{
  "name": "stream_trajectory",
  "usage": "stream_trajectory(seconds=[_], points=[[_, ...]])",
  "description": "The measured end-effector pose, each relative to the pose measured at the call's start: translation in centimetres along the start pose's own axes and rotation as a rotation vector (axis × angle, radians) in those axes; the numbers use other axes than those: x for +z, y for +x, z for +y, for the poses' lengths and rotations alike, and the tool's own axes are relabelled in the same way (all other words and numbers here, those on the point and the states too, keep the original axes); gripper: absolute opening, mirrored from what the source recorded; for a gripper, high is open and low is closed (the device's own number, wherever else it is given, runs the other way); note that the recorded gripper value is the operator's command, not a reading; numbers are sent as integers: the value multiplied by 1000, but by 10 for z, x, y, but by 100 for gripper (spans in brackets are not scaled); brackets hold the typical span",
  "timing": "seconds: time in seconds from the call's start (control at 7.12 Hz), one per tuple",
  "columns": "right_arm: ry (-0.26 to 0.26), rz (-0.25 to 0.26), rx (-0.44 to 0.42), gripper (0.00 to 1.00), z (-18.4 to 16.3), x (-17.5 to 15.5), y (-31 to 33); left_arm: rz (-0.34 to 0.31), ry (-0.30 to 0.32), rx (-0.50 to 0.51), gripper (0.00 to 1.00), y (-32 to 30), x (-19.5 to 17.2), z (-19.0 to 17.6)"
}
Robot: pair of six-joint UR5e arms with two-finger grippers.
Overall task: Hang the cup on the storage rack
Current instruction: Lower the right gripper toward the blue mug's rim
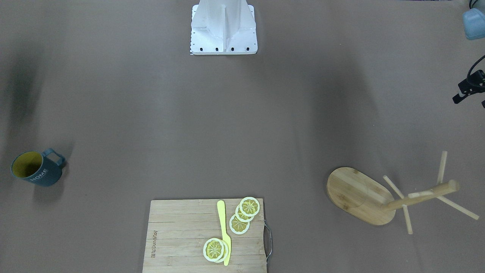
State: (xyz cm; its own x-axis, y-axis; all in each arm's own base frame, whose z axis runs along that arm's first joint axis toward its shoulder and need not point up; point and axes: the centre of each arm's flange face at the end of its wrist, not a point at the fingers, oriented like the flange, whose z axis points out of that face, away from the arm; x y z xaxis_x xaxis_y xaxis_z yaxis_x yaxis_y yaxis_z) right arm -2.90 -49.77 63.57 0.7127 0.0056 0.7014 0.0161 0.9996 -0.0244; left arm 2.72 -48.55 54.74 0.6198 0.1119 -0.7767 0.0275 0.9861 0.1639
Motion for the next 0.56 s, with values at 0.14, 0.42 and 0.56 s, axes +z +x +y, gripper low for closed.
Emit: stream_trajectory(seconds=[0.14, 0.42, 0.56], points=[[16, -12, 31, 100, 5, -10, 15, -17, 12, -25, 98, -16, -5, 0], [49, -83, 53, 100, 7, -34, 20, -55, 32, -82, 98, -51, -12, 2], [52, -116, 51, 100, 8, -39, 16, -63, 29, -95, 98, -59, -11, 4]])
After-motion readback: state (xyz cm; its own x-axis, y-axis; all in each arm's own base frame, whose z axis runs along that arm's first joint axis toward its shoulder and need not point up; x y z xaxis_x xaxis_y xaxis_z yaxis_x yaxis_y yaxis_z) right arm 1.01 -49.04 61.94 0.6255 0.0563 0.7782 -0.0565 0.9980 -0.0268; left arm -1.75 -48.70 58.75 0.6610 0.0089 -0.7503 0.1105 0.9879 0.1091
